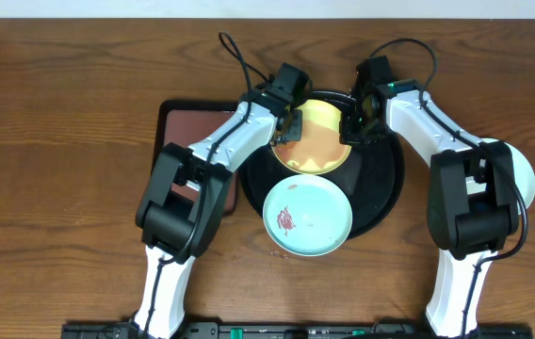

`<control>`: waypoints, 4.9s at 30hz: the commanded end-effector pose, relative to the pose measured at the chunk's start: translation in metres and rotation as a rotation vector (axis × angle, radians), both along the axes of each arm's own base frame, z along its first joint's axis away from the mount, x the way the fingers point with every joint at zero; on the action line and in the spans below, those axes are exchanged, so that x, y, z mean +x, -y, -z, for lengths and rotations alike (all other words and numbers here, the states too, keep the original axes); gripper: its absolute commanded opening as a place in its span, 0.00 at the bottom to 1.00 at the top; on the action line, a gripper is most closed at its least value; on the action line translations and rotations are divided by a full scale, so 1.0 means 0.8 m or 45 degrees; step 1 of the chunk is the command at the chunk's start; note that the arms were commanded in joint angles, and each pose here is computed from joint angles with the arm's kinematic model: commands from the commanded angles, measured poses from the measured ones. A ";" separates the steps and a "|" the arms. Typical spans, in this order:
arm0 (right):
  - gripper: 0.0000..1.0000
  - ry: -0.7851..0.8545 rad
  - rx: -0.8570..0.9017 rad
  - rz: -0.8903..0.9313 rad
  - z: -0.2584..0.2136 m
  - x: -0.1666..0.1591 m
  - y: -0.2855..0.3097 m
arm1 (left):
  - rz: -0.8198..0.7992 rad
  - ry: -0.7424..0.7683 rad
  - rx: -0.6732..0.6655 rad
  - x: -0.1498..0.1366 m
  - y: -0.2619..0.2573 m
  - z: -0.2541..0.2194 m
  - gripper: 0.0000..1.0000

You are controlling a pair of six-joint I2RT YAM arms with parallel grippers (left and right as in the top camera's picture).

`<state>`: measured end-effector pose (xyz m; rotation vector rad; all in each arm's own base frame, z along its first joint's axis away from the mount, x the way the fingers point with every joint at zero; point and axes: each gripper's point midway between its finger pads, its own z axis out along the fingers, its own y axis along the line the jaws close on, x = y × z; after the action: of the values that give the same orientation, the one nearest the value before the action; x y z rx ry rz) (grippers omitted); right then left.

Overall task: Clean dirty plates on tray and stack at the side
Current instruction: 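Grip the yellow plate rim with the right gripper and scrub it with the sponge, then return the sponge to the small tray and lift the yellow plate with the right gripper, then tilt the yellow plate over the small tray to drain it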

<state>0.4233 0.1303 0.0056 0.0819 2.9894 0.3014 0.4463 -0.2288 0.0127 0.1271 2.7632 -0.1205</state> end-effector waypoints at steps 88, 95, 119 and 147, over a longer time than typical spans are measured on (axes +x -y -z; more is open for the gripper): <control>0.01 0.095 0.057 -0.168 -0.015 0.011 -0.010 | -0.402 -0.045 -0.010 -0.126 -0.228 -0.212 0.75; 0.01 0.407 0.058 -0.296 -0.121 0.027 -0.045 | -0.442 0.085 -0.042 -0.168 -0.249 -0.274 0.83; 0.01 1.299 -0.421 -0.573 -0.277 0.004 -0.249 | -0.443 0.115 -0.052 -0.192 -0.252 -0.293 0.84; 0.01 1.609 -0.862 -0.603 -0.362 -0.045 -0.281 | -0.443 0.115 -0.052 -0.192 -0.252 -0.293 0.84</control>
<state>0.3912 0.3618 0.2676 -0.6589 1.7036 -0.4516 0.2927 -0.0296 0.2428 -0.3471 2.6561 -0.0857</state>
